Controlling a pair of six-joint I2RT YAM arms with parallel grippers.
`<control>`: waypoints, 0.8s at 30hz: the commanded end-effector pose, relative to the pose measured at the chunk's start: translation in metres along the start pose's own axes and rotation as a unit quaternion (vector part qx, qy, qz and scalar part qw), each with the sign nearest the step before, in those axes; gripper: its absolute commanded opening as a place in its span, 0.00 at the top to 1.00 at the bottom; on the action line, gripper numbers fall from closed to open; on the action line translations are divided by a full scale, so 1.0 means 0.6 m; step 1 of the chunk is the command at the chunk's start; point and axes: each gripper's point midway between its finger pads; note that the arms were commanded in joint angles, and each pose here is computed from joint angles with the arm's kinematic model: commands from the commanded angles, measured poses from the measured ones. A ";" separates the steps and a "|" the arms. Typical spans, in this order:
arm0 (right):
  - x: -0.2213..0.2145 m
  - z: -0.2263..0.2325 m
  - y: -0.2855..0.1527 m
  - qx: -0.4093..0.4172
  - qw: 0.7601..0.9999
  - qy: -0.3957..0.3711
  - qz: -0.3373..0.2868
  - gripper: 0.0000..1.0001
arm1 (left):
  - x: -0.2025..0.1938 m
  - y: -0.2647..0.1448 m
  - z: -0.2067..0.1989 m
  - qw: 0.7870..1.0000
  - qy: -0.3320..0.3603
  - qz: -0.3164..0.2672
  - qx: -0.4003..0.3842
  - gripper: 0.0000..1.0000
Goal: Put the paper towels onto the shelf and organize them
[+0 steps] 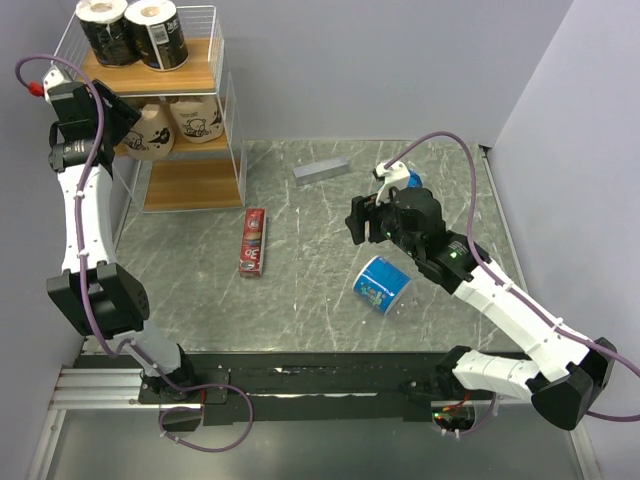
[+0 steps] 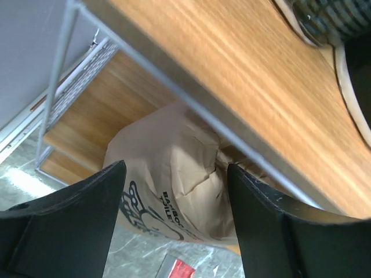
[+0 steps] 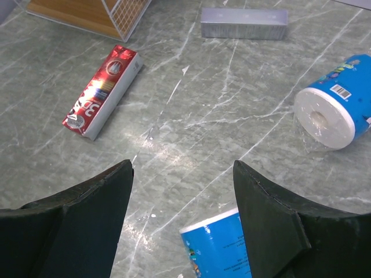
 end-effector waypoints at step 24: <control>0.053 0.025 -0.035 0.039 0.998 0.020 -0.051 0.23 | -0.066 -0.062 0.037 1.000 0.012 -0.001 0.015 0.47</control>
Point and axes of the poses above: each gripper's point midway between its finger pads, its own y axis out along the fingers, its own z axis along the line the jaws close on, x = y × z, and after that the axes turned 13 degrees about y, right-handed
